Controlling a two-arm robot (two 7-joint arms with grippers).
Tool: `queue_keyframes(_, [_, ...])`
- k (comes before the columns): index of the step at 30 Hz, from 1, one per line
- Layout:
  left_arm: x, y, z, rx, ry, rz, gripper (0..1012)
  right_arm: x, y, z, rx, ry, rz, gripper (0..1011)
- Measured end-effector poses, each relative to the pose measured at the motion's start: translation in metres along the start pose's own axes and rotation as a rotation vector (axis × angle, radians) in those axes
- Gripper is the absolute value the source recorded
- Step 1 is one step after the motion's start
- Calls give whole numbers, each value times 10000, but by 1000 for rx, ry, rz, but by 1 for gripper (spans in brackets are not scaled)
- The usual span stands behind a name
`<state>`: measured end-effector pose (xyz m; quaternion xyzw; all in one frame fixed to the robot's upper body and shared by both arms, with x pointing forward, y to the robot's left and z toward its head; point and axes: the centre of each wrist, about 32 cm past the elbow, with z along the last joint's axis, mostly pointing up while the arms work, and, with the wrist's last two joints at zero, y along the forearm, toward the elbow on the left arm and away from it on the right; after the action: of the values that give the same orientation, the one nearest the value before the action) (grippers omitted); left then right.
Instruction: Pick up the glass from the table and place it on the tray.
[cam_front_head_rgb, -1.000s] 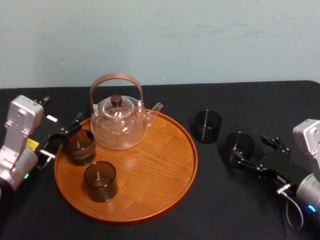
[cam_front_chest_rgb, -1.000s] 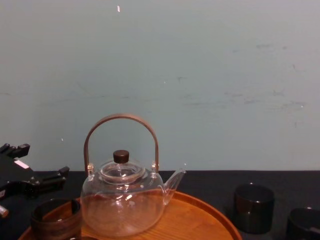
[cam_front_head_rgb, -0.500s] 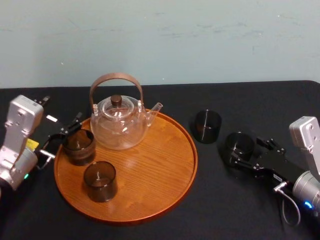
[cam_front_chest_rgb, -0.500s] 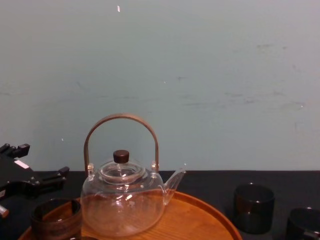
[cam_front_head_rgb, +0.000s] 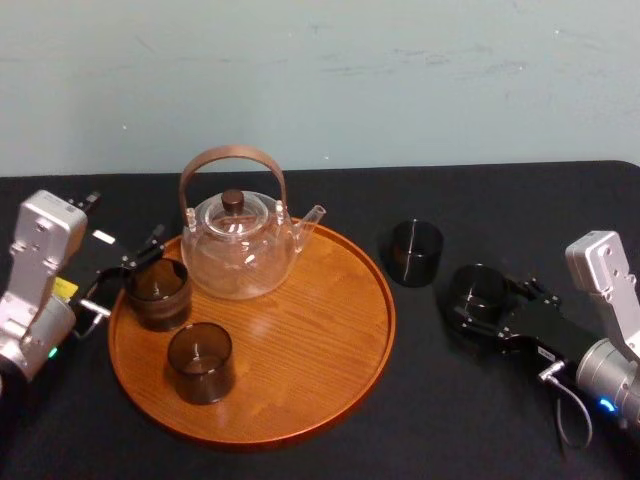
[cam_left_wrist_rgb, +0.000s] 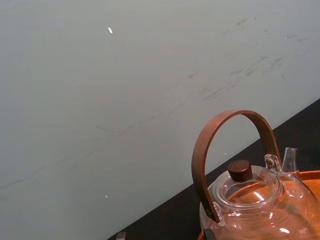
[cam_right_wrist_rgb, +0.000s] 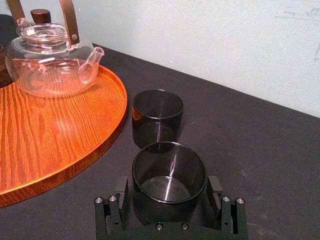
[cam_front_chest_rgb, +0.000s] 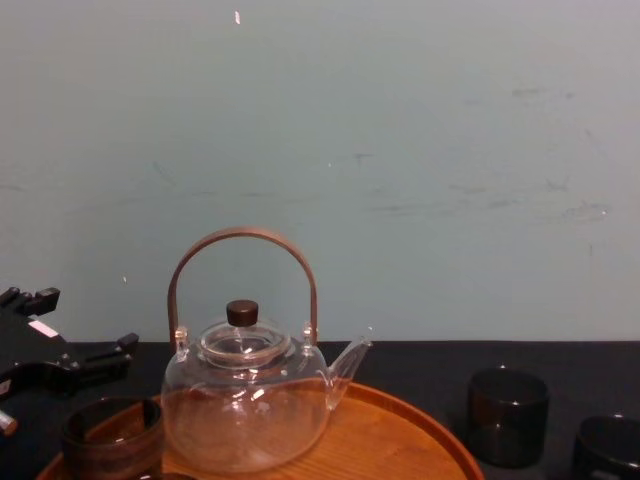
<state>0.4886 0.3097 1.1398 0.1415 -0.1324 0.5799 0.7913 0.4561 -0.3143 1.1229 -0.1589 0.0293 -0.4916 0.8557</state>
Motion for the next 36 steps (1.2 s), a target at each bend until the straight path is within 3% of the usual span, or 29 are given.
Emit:
queue_keyframes(14, [0, 0, 0, 0, 0, 0, 1001, 27, 56, -28, -7, 7, 14, 1002])
queue_keyframes(36, [0, 0, 0, 0, 0, 0, 1001, 146, 275, -30, -5, 16, 30, 1002])
